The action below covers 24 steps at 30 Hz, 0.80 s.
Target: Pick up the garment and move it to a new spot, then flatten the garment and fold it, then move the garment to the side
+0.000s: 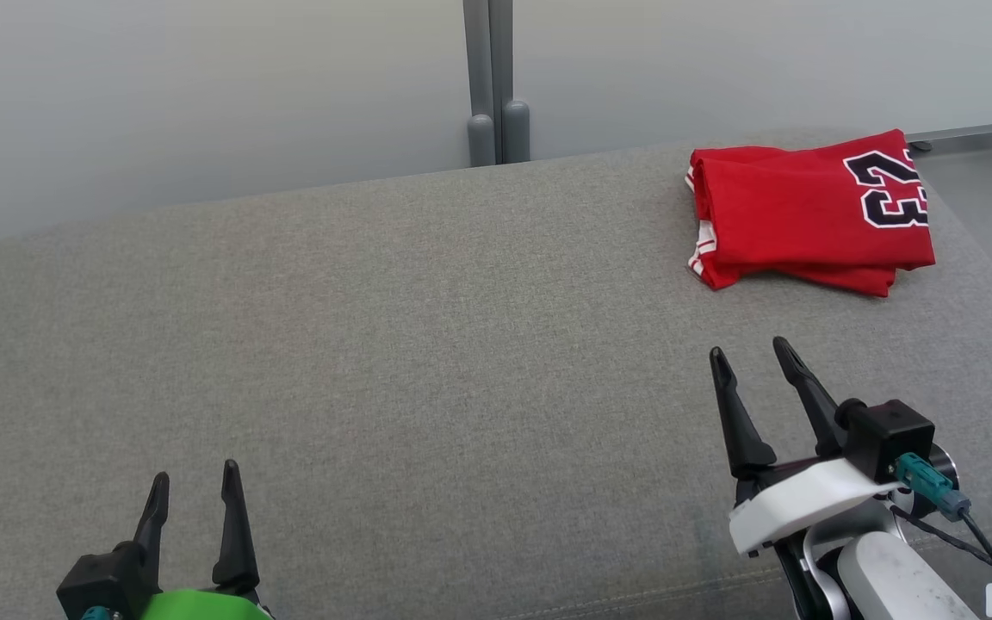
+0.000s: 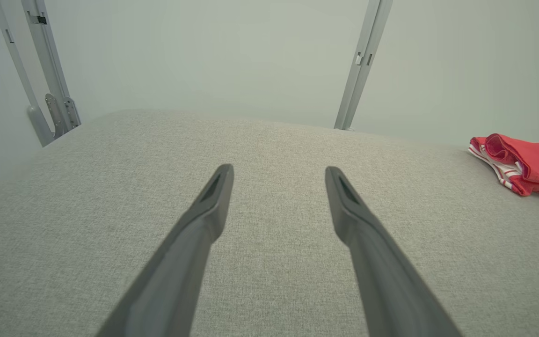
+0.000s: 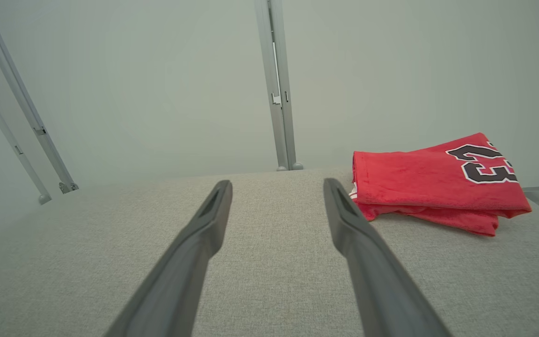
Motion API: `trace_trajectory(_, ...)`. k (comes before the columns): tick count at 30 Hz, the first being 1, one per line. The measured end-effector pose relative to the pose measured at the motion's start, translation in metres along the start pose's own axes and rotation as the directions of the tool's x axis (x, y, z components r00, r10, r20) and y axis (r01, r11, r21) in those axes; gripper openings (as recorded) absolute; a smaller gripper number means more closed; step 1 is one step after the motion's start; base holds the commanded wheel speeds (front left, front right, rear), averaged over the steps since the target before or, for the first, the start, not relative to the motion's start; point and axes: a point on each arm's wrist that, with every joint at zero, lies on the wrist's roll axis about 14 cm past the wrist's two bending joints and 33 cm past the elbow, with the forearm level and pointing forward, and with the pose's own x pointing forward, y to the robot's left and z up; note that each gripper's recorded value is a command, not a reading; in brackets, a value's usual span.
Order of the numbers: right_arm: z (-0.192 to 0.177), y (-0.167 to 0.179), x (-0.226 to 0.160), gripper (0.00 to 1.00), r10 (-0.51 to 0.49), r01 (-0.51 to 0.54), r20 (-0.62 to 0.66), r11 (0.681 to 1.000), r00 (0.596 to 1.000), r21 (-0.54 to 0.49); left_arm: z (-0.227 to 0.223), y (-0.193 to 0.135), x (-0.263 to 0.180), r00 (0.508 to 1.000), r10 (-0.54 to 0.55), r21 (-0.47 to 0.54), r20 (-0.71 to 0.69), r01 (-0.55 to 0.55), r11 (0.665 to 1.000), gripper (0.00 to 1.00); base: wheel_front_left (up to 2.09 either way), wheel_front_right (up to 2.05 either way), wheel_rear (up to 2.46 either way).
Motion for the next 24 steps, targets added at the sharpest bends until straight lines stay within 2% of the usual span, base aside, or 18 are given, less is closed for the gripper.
trace_trajectory(13, 0.000, -0.001, -0.004, 1.00, -0.016, 0.016, 0.005, 1.000, 1.000, 0.003, 0.001, 0.003, -0.002, 1.000, 0.012, 0.023, 0.006, -0.012, 1.000, 1.00, 0.00, 0.00, 0.00)
trace_trajectory(14, -0.002, -0.001, -0.005, 0.00, -0.017, 0.017, -0.001, 1.000, 1.000, 0.000, 0.002, 0.002, -0.003, 1.000, 0.010, 0.021, 0.010, -0.011, 1.000, 0.00, 0.00, 0.00, 0.00)
trace_trajectory(19, -0.028, 0.000, -0.019, 0.00, -0.030, 0.031, -0.087, 0.999, 0.996, 0.011, -0.018, 0.004, -0.009, 0.998, 0.026, 0.013, -0.053, -0.025, 1.000, 0.00, 0.00, 0.00, 0.00)
trace_trajectory(24, -0.033, 0.000, -0.023, 0.00, -0.033, 0.039, -0.104, 0.998, 0.994, 0.055, -0.022, 0.005, -0.010, 0.997, 0.032, -0.019, -0.071, -0.034, 0.999, 0.00, 0.00, 0.00, 0.00)
